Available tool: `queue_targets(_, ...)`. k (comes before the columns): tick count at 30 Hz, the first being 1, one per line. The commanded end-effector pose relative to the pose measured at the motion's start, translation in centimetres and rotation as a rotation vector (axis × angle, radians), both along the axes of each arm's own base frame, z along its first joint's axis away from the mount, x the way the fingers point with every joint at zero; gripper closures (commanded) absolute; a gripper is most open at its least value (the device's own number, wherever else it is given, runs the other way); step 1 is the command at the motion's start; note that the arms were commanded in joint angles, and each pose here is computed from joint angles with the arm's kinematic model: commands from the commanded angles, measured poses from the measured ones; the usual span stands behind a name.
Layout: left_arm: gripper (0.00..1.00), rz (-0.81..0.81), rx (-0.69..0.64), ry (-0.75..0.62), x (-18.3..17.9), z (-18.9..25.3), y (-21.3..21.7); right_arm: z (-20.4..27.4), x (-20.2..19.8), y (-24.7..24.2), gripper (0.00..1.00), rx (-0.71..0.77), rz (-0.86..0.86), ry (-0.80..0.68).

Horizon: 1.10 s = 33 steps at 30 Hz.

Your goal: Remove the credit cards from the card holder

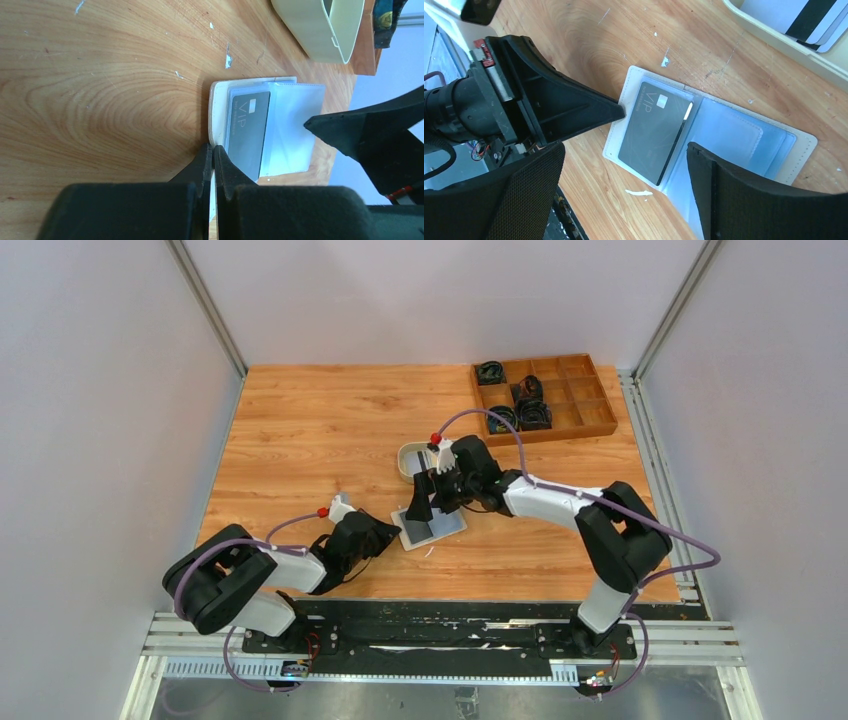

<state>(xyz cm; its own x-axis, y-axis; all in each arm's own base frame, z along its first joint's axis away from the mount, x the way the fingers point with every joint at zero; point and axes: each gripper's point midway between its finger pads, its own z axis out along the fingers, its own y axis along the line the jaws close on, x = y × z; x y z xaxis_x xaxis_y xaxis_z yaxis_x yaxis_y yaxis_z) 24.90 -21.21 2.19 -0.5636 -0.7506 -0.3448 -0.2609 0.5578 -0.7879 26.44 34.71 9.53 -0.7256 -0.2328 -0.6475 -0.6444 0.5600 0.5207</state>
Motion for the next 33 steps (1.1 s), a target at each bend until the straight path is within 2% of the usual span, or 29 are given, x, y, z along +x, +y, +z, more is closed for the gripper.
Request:
queue_targets(1, 1.00, -0.006, 0.026, -0.001, 0.2, -0.3, 0.2, -2.0, -0.3, 0.1, 0.06, 0.008, -0.003, 0.080)
queue_targets(14, 1.00, -0.013, 0.041, 0.013, 0.1, -0.7, 0.1, -5.6, -1.0, -0.3, 0.06, -0.023, -0.028, 0.171)
queue_targets(33, 1.00, -0.020, 0.054, 0.020, 0.1, -1.1, 0.1, -2.9, -4.6, 2.1, 0.07, 0.245, 0.041, 0.383)
